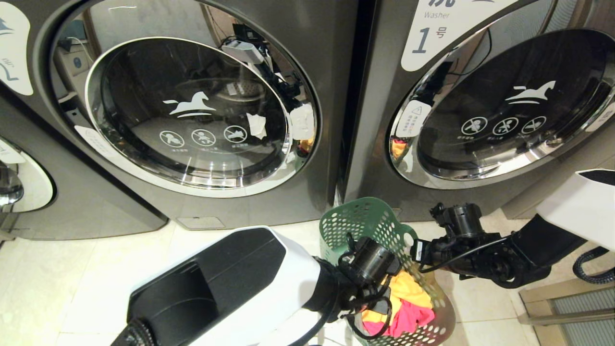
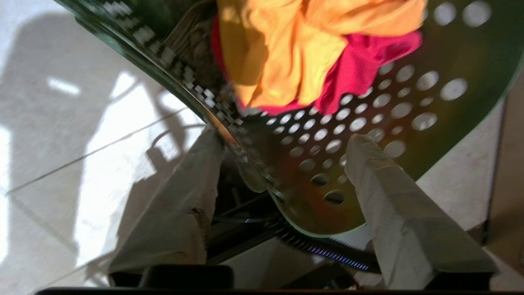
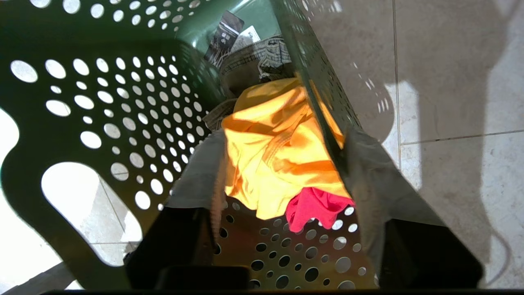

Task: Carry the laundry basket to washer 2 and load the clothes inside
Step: Pick up the clothes basket and put it beside the washing machine

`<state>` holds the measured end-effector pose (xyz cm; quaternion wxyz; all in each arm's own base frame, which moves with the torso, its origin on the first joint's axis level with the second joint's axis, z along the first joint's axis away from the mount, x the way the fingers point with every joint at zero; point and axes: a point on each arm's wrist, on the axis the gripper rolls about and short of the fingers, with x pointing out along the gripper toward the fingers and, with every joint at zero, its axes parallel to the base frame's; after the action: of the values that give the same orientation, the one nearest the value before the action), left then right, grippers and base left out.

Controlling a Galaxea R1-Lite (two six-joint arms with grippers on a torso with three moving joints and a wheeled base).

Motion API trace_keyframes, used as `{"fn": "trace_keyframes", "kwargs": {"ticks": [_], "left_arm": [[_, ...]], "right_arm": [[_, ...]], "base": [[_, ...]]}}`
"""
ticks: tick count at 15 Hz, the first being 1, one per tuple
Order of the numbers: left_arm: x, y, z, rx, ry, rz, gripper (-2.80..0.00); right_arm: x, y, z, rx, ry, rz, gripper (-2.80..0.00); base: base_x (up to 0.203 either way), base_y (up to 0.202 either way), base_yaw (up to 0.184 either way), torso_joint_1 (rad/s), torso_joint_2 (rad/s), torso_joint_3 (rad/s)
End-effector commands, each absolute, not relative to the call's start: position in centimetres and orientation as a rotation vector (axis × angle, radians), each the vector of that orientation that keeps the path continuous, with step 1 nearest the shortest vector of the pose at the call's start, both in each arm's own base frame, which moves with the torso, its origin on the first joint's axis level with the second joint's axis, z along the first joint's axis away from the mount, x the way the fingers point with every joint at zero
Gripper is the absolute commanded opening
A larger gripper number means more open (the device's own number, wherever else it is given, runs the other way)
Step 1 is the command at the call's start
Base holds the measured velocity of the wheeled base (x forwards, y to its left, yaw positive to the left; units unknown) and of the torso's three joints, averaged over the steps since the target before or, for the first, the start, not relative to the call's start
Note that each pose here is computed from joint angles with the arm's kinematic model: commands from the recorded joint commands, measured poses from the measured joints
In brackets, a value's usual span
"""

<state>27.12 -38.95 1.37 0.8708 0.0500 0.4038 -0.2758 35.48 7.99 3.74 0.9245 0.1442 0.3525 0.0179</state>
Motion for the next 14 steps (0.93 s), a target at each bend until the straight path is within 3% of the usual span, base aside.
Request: {"fn": "trace_keyframes", "kwargs": {"ticks": [1,9,14], "left_arm": [[26.9,-38.2,2.7,0.137,0.862,-0.529,0.0],[26.6,-36.8,3.5,0.248,0.832,-0.33,0.0],[25.0,-34.8,9.3,0.147,0.788,-0.33,0.0]], "right_arm": [[35.2,7.9,4.9,0.298,0.695,0.043,0.0],[33.0,7.4,6.5,0.243,0.684,0.065,0.0],[32.9,6.9,4.8,0.146,0.729,-0.038,0.0]], "base": [[0.0,0.0,0.0,0.0,0.0,0.0],[0.0,0.0,0.0,0.0,0.0,0.0],[0.0,0.0,0.0,0.0,0.0,0.0]]}}
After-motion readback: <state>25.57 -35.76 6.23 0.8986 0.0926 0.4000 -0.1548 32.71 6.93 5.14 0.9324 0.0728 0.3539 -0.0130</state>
